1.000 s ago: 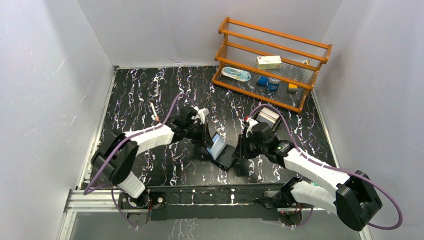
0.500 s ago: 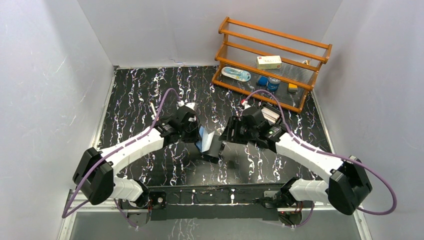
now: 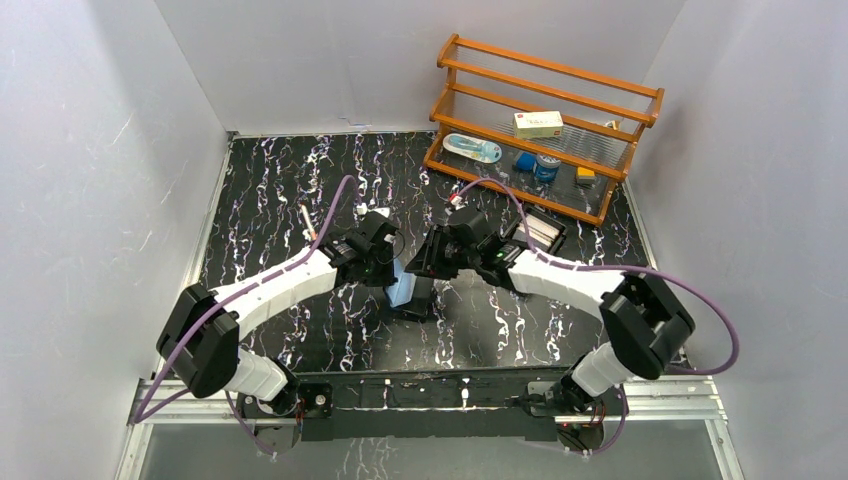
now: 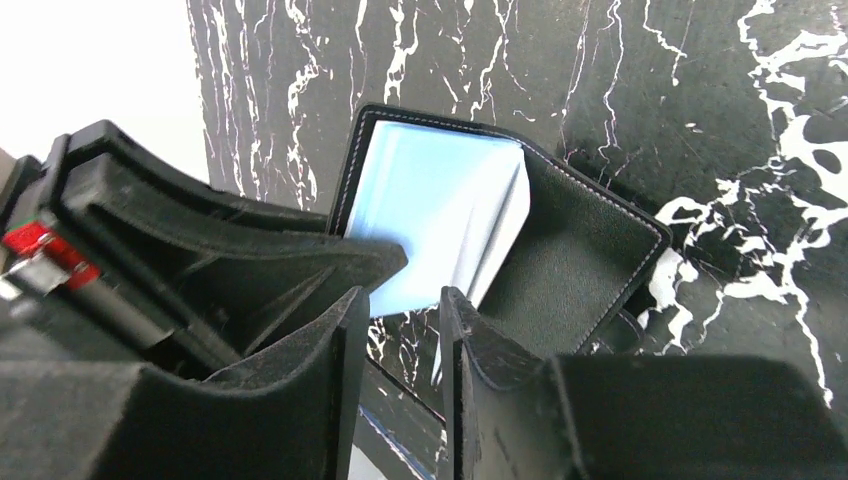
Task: Put the credit cards into the card holder
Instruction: Flip the card slot into the card holder, then unfold the card slot from the card holder.
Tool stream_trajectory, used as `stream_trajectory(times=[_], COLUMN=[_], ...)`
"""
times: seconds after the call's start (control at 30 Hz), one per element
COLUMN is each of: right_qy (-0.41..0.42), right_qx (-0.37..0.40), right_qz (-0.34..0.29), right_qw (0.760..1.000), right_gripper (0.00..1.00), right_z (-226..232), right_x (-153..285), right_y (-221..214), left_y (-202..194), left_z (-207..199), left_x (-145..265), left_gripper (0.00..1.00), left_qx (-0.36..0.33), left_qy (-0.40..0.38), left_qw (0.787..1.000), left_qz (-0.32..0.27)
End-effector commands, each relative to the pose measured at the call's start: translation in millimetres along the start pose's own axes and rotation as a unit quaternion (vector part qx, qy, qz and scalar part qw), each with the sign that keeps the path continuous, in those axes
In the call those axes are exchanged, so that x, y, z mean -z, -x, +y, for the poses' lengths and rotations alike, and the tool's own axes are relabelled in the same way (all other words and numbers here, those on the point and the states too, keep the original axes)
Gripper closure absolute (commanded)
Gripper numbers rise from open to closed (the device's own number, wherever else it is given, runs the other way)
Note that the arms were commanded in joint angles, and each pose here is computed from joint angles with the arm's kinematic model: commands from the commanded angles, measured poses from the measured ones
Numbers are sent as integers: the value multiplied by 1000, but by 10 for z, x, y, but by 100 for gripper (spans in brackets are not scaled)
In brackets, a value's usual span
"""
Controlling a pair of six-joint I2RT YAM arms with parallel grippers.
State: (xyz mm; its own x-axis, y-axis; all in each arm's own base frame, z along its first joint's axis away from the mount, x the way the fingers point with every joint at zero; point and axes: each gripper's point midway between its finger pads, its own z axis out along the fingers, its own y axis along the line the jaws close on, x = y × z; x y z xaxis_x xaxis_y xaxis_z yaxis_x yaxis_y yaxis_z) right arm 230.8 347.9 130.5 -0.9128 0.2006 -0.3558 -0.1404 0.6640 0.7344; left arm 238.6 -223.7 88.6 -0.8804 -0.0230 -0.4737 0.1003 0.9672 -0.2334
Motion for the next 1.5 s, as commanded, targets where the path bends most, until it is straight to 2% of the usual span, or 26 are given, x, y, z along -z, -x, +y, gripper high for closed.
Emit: stream_trajectory(times=[0.0, 0.17, 0.27, 0.4, 0.57, 0.73, 0.87, 0.97, 1.13, 1.33, 1.47], right_qy=[62, 17, -63, -126, -200, -229, -268, -288, -293, -297, -300], right_qx=[-7, -3, 11, 32, 60, 69, 78, 92, 109, 107, 105], right_qz=[-18, 1, 25, 60, 64, 76, 75, 68, 70, 80, 81], right_qw=[998, 1000, 998, 990, 976, 968, 957, 951, 947, 945, 945], right_gripper=[61, 66, 70, 76, 76, 75, 76, 76, 76, 76, 76], right_z=[380, 171, -233, -631, -975, -1265, -1502, -1600, -1633, -1769, -1818], right_x=[-122, -346, -429, -410, -226, -168, -72, 1, 30, 65, 92], right_y=[161, 95, -34, -238, -287, -439, -492, -473, -463, -585, -617], left_y=[64, 34, 22, -57, -32, -7, -141, -274, -446, -579, -586], left_z=[1, -74, -133, -124, -32, -235, -418, -394, -258, 133, 245], left_x=[65, 35, 71, 46, 56, 94, 89, 34, -60, -123, -109], left_gripper=[100, 100, 100, 100, 100, 100, 100, 100, 83, 75, 72], left_qx=[0, 18, 40, 48, 42, 55, 95, 112, 129, 125, 136], left_qy=[5, -23, -50, -63, -39, -100, -163, -170, -171, -107, -112], left_qw=[1000, 999, 997, 996, 998, 992, 982, 979, 977, 986, 984], left_qz=[-15, -22, -32, -32, -41, -47, -25, -7, 7, 10, 4])
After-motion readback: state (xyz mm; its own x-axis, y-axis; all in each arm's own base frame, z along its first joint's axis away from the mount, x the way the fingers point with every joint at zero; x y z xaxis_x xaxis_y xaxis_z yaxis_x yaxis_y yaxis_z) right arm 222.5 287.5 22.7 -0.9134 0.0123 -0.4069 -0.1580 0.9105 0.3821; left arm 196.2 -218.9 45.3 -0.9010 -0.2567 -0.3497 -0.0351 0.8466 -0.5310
